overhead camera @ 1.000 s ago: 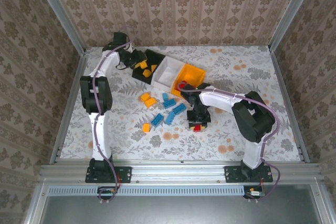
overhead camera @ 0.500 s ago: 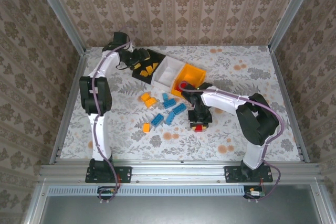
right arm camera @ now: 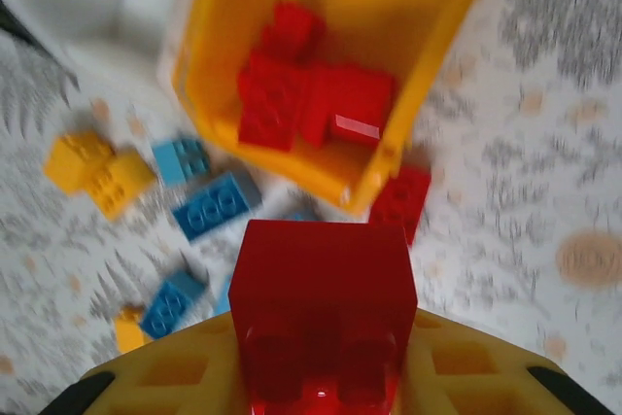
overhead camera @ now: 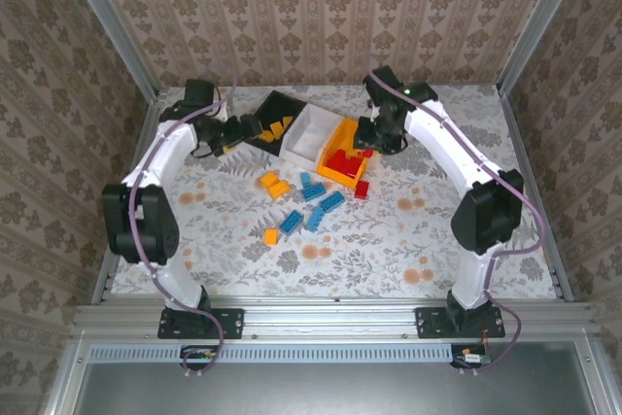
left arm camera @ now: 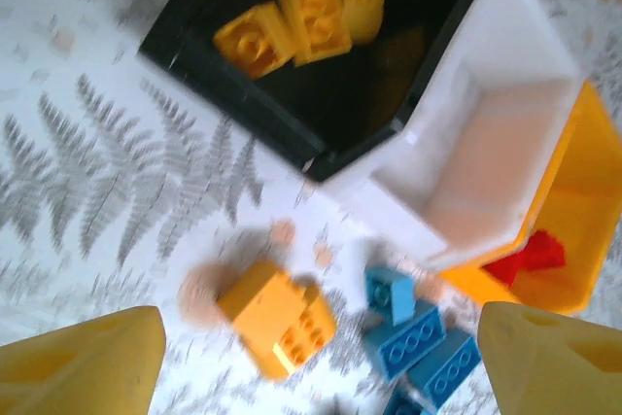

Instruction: Sort the legos into containers by color

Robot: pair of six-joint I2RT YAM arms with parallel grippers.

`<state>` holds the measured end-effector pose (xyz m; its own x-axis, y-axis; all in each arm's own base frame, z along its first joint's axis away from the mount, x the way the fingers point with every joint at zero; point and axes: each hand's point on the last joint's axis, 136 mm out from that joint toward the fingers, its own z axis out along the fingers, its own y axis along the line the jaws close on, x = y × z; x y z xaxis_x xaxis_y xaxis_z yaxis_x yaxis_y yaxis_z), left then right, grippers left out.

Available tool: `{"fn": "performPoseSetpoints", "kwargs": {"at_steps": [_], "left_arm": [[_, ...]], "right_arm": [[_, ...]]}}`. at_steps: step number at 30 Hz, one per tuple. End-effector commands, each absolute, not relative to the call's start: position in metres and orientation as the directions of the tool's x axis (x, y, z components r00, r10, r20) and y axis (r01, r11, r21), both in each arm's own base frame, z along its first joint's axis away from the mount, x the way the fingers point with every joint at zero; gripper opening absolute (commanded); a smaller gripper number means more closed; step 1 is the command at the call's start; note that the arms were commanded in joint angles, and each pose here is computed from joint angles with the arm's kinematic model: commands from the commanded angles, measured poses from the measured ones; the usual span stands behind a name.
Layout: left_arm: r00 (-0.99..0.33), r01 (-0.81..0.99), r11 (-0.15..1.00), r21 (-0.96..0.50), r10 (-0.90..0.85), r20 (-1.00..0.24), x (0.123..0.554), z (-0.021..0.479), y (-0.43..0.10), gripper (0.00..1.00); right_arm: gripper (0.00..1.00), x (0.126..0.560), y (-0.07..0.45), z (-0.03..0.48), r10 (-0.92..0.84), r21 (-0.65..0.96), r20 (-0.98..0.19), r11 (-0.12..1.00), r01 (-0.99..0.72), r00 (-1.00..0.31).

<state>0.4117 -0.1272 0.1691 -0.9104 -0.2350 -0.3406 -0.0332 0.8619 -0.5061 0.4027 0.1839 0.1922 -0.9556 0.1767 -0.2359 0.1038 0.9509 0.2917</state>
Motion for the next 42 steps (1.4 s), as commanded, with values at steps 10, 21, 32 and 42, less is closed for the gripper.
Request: {"fn": "performPoseSetpoints", "kwargs": {"at_steps": [10,21,32,42], "left_arm": [[-0.974,0.009,0.947,-0.322,-0.065,-0.219,0.293,0.12,-0.122,1.0],[-0.986,0.005,0.948,-0.32,-0.049,-0.16,0.27,0.098,-0.136,1.0],[-0.989,0.019,0.943,-0.331,-0.031,-0.145,0.29,0.091,-0.148,1.0],[-0.943,0.315,0.918,-0.241,0.273,-0.19,0.296,0.102,-0.208,0.98]], "right_arm": [[0.38,0.474,0.199,0.114,0.104,0.266,-0.107,0.961,0.073,-0.989],[0.6,0.474,0.192,0.127,0.077,0.257,-0.137,0.966,0.04,-0.988],[0.66,0.403,0.161,0.151,0.117,0.32,-0.385,0.947,-0.013,-0.916],[0.67,0.326,0.167,0.07,0.077,0.313,-0.111,0.949,0.038,-0.991]]}}
